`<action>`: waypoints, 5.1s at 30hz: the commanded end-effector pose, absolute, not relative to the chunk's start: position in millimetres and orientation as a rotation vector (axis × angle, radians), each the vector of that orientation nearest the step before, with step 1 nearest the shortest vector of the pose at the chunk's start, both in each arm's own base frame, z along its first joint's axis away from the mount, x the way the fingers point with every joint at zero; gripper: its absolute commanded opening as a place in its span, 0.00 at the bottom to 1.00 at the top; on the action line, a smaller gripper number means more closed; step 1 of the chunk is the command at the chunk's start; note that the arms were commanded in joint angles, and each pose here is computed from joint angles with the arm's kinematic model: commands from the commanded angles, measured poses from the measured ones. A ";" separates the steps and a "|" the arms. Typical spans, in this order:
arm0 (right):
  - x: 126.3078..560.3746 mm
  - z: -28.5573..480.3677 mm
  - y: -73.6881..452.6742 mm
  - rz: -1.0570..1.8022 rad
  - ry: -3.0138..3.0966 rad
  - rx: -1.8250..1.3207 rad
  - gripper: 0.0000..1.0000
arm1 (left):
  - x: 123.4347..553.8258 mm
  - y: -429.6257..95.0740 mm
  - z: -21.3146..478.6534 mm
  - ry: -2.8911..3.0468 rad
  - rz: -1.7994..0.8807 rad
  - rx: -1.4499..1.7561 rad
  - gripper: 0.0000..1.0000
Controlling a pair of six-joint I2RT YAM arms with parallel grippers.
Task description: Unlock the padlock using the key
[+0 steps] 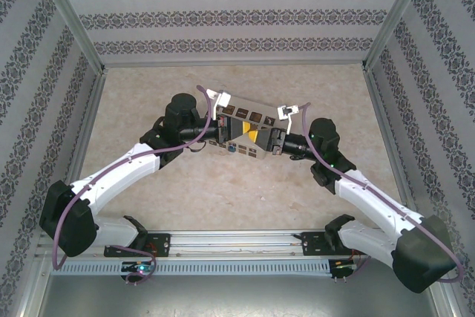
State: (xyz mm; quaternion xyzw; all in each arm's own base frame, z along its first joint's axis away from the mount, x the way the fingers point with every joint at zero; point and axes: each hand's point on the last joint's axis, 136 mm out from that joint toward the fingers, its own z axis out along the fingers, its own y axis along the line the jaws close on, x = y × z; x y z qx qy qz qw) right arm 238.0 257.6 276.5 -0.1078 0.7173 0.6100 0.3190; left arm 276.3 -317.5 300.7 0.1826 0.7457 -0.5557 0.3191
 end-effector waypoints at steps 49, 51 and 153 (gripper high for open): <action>276.0 181.4 236.3 1.240 2.258 -0.288 0.00 | 292.4 -209.1 182.2 2.147 -0.863 0.269 0.84; 282.4 174.8 235.3 1.245 2.280 -0.256 0.00 | 294.2 -209.3 170.8 2.167 -0.850 0.273 0.84; 304.5 153.8 209.3 1.140 2.323 -0.097 0.00 | 350.6 -302.9 59.5 2.288 -0.988 0.078 0.25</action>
